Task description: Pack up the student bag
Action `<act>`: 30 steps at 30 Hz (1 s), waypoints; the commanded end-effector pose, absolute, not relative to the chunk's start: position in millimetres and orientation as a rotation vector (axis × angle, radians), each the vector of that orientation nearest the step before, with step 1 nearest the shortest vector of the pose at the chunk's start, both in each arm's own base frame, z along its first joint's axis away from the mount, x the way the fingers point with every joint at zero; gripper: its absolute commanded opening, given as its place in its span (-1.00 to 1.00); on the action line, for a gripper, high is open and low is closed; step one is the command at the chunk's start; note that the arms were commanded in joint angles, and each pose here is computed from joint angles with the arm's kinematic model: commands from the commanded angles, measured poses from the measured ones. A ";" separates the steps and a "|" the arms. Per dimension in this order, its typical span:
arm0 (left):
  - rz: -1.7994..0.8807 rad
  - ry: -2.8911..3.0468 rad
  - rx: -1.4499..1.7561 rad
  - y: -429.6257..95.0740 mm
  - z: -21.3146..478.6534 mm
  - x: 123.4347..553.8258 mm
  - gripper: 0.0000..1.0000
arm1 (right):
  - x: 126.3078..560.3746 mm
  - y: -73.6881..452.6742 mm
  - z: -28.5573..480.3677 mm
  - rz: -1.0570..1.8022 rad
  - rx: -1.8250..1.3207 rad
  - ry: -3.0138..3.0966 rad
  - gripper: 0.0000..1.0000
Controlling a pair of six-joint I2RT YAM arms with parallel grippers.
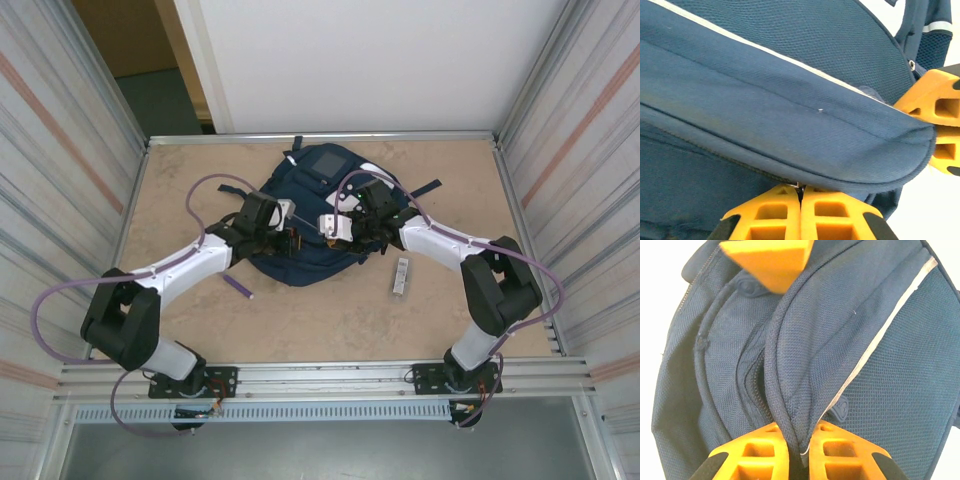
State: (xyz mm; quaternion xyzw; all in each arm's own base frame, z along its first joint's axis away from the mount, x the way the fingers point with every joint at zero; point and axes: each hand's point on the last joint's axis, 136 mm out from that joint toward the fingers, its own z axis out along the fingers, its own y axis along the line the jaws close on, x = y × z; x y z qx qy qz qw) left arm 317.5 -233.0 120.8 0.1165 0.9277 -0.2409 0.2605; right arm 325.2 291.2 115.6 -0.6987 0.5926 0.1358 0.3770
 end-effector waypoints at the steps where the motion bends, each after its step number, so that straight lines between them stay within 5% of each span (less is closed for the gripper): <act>1: -0.428 2.515 0.342 -199.9 121.9 331.9 -1.00 | 317.0 265.7 106.7 0.289 -1.864 1.582 -0.84; 5: -0.485 2.505 0.440 -208.3 116.8 324.0 -1.00 | 320.0 265.4 115.9 0.329 -1.816 1.571 -0.74; 8: -0.667 2.461 0.457 -229.2 125.5 316.6 -1.00 | 321.4 273.6 131.0 0.410 -1.711 1.550 -0.07; 12: -0.877 2.366 0.518 -262.8 151.8 304.0 -1.00 | 305.1 301.5 165.6 0.561 -1.571 1.450 0.06; 25: -0.942 2.303 0.524 -291.9 175.8 294.2 -1.00 | 292.4 290.2 129.5 0.401 -1.569 1.589 -0.06; 30: -0.875 2.338 0.502 -282.8 163.2 295.1 -1.00 | 296.6 273.9 113.6 0.271 -1.604 1.607 -0.80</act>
